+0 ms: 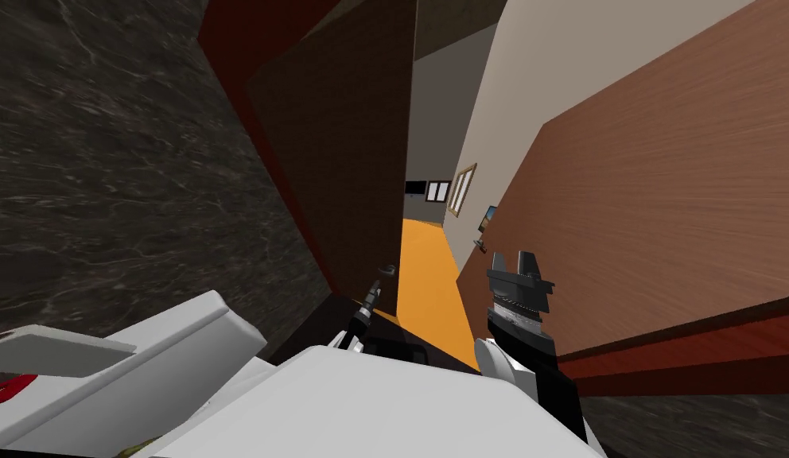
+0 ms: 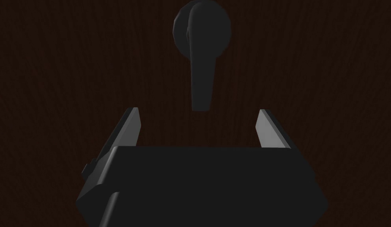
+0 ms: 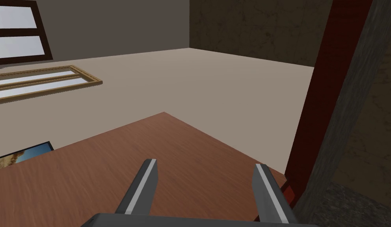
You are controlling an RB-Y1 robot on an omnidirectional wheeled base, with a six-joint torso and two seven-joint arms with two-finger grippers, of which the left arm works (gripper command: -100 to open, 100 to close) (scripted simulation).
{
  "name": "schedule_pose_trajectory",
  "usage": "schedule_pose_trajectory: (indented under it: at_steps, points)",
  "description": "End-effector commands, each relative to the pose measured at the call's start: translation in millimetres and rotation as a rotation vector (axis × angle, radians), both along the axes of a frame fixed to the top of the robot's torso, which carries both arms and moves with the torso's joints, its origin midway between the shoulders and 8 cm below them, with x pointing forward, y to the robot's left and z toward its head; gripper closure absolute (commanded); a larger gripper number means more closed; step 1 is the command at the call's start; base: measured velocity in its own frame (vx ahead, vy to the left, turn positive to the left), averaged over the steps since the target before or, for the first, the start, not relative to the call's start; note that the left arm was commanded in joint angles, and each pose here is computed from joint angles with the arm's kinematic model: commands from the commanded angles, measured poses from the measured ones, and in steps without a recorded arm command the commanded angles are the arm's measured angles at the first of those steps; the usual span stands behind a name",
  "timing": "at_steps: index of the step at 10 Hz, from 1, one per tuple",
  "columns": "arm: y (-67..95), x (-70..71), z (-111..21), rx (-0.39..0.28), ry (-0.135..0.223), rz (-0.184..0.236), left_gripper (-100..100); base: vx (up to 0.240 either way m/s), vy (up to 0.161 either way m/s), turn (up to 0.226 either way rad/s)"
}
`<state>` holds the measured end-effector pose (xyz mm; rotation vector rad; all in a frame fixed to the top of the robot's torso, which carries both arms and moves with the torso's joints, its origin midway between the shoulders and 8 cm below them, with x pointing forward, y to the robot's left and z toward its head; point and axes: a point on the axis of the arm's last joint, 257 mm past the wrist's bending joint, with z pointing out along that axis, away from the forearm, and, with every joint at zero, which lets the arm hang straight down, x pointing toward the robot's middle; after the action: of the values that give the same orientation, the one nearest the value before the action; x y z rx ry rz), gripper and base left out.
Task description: Push the door open
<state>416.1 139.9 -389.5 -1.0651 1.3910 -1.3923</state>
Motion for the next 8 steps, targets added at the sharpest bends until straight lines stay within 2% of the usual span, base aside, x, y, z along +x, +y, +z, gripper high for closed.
schedule_pose_trajectory:
  at_steps: [1,5,6,7,8]
  points:
    - [0.9,1.5,-0.7,0.000,0.000,0.005,-100,0.215,-0.051,-0.032]
    - [0.1,4.4,-1.9,-0.008,0.001,0.017,-100,0.195,-0.040,-0.028]
    - [0.3,4.1,-1.7,-0.006,0.001,0.015,-100,0.077,-0.014,-0.002]
    - [0.3,4.1,-1.7,-0.006,0.001,0.015,100,-0.009,0.001,0.005]
    - [0.3,4.1,-1.7,-0.006,0.001,0.015,100,-0.027,0.006,-0.004]
